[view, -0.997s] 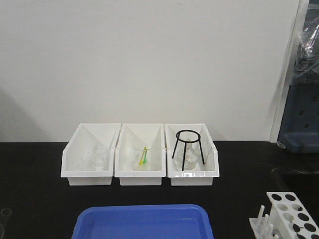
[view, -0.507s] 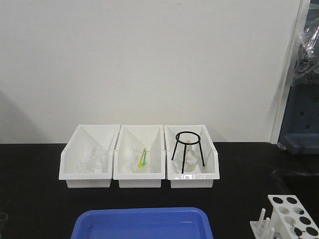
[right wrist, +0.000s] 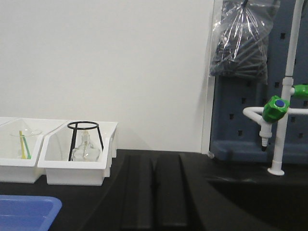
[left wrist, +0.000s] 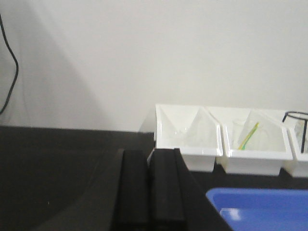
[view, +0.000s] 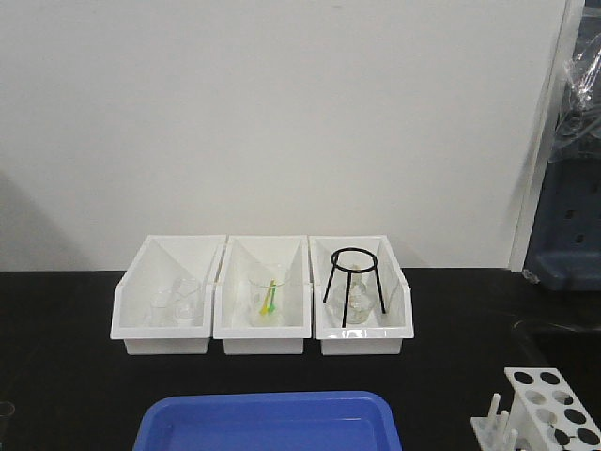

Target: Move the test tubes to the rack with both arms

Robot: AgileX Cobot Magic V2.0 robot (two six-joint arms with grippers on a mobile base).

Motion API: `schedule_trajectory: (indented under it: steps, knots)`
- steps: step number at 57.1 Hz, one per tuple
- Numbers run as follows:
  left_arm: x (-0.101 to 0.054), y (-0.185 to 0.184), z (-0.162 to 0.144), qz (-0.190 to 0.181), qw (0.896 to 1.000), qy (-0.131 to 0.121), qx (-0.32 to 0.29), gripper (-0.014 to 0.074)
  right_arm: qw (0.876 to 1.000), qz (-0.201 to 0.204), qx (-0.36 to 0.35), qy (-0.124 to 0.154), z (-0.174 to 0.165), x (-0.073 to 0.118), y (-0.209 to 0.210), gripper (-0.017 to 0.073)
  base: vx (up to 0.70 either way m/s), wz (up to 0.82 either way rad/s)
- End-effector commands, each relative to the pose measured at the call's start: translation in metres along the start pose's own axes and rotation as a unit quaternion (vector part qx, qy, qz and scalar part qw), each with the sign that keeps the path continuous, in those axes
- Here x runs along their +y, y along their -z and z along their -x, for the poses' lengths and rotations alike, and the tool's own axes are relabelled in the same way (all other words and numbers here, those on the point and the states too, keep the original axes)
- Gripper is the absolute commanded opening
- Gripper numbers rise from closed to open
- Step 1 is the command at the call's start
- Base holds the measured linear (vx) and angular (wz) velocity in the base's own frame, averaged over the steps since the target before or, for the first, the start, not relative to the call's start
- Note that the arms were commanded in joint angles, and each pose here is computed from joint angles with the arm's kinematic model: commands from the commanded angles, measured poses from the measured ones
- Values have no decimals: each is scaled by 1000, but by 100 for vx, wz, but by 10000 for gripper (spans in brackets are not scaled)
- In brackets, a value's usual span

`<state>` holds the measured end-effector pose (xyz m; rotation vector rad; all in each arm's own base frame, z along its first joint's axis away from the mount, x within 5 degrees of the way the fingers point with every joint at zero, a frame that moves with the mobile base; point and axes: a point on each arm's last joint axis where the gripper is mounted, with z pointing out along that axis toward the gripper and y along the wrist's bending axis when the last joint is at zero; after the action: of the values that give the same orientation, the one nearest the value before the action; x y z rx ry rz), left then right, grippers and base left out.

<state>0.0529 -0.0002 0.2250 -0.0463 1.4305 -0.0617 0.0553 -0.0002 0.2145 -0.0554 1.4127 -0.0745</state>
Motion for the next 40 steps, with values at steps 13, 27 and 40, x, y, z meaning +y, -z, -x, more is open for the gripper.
schedule_trajectory:
  steps: [13,27,40]
  knots:
    - [-7,7,94,2,991,-94,-93,0,1000,-4,-6,-4,75,-7,-13,-7,0,0]
    - [-6,-26,88,-1,996,-92,-3,50,1000,-2,-10,-6,89,-8,-39,12,0,0]
    - [-6,-45,77,-2,994,-94,51,228,999,2,53,-12,73,-7,-62,151,0,0]
